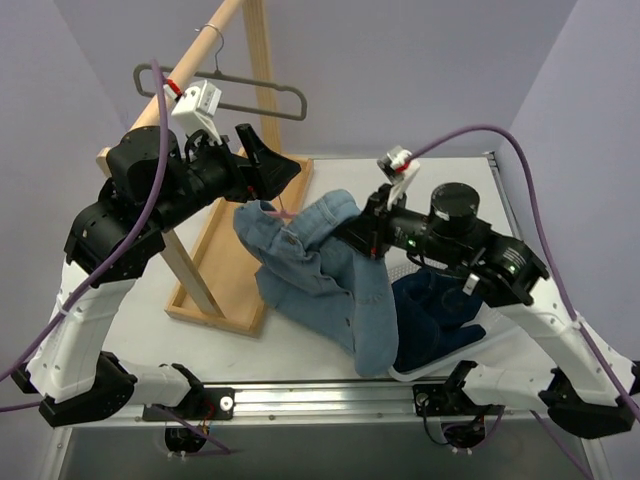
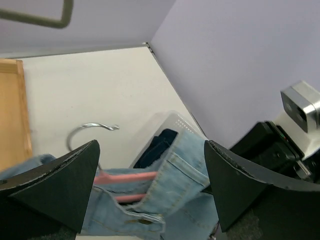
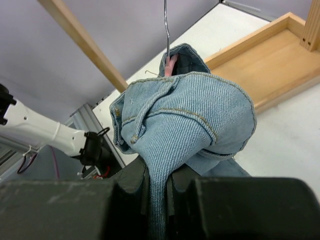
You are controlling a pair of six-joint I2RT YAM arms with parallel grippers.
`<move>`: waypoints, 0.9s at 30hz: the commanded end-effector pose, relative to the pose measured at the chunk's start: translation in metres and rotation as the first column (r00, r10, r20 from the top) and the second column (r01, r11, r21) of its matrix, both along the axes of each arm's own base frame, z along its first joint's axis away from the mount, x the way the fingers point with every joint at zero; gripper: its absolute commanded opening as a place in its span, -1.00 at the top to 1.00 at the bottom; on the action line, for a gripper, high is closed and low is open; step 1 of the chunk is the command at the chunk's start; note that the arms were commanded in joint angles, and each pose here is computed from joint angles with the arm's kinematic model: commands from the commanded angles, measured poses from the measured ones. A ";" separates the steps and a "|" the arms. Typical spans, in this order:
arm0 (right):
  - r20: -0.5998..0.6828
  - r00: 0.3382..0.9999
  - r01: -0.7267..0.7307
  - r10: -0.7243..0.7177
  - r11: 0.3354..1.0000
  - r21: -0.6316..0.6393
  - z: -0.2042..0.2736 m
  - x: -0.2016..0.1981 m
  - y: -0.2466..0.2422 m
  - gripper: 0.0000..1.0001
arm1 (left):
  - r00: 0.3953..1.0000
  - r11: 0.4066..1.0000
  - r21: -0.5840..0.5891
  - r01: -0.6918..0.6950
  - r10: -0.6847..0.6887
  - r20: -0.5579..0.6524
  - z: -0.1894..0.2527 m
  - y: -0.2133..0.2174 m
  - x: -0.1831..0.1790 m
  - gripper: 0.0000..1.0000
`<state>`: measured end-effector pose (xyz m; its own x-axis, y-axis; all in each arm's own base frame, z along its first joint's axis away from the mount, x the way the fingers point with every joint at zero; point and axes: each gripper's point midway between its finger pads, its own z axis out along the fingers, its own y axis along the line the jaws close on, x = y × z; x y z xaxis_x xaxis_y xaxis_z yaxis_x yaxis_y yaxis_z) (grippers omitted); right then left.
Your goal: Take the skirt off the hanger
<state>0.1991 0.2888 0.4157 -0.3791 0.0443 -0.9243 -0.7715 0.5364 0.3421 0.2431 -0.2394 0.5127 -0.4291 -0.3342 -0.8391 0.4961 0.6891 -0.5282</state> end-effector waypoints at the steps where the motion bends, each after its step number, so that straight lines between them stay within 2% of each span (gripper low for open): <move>1: 0.027 0.999 0.027 -0.029 0.996 0.087 0.025 -0.020 -0.028 1.00 | 0.991 0.994 -0.066 -0.086 0.092 0.101 0.035 0.019 0.001 -0.88; 5: 0.017 0.997 0.068 -0.070 0.991 0.115 0.025 -0.029 -0.046 1.00 | 0.995 0.998 -0.019 -0.062 0.063 0.079 0.023 0.008 0.000 -0.88; 10: 0.025 0.996 0.079 -0.085 0.981 0.177 0.037 -0.030 -0.049 1.00 | 0.992 0.997 0.067 -0.045 0.037 0.118 0.014 -0.014 -0.013 -0.88; 13: 0.046 0.995 0.081 -0.092 0.976 0.203 0.049 -0.031 -0.051 1.00 | 0.996 0.995 0.082 -0.059 0.053 0.065 0.002 -0.022 -0.010 -0.89; 14: 0.053 0.994 0.087 -0.100 0.974 0.207 0.053 -0.030 -0.052 1.00 | 0.997 0.995 0.080 -0.062 0.057 0.060 0.002 -0.022 -0.009 -0.96; 15: 0.062 0.993 0.086 -0.102 0.973 0.214 0.058 -0.031 -0.054 1.00 | 0.997 0.995 0.081 -0.066 0.063 0.043 -0.001 -0.023 -0.009 -0.83; 18: 0.079 0.989 0.102 -0.122 0.970 0.221 0.066 -0.029 -0.058 1.00 | 0.996 0.992 0.093 -0.083 0.084 -0.006 -0.013 -0.023 -0.007 -0.61; 24: 0.105 0.983 0.124 -0.151 0.966 0.227 0.077 -0.026 -0.063 1.00 | 0.990 0.985 0.134 -0.110 0.121 -0.075 -0.035 -0.021 -0.008 -0.41; 27: 0.118 0.981 0.123 -0.154 0.964 0.235 0.084 -0.026 -0.063 1.00 | 0.988 0.982 0.155 -0.104 0.119 -0.095 -0.045 -0.023 -0.010 -0.38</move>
<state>0.1718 0.2336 0.4334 -0.3780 0.1483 -0.9139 -0.7013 0.5985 0.3872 0.2374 -0.2687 0.4699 -0.4746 -0.2458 -0.8452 0.3882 0.8033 -0.4516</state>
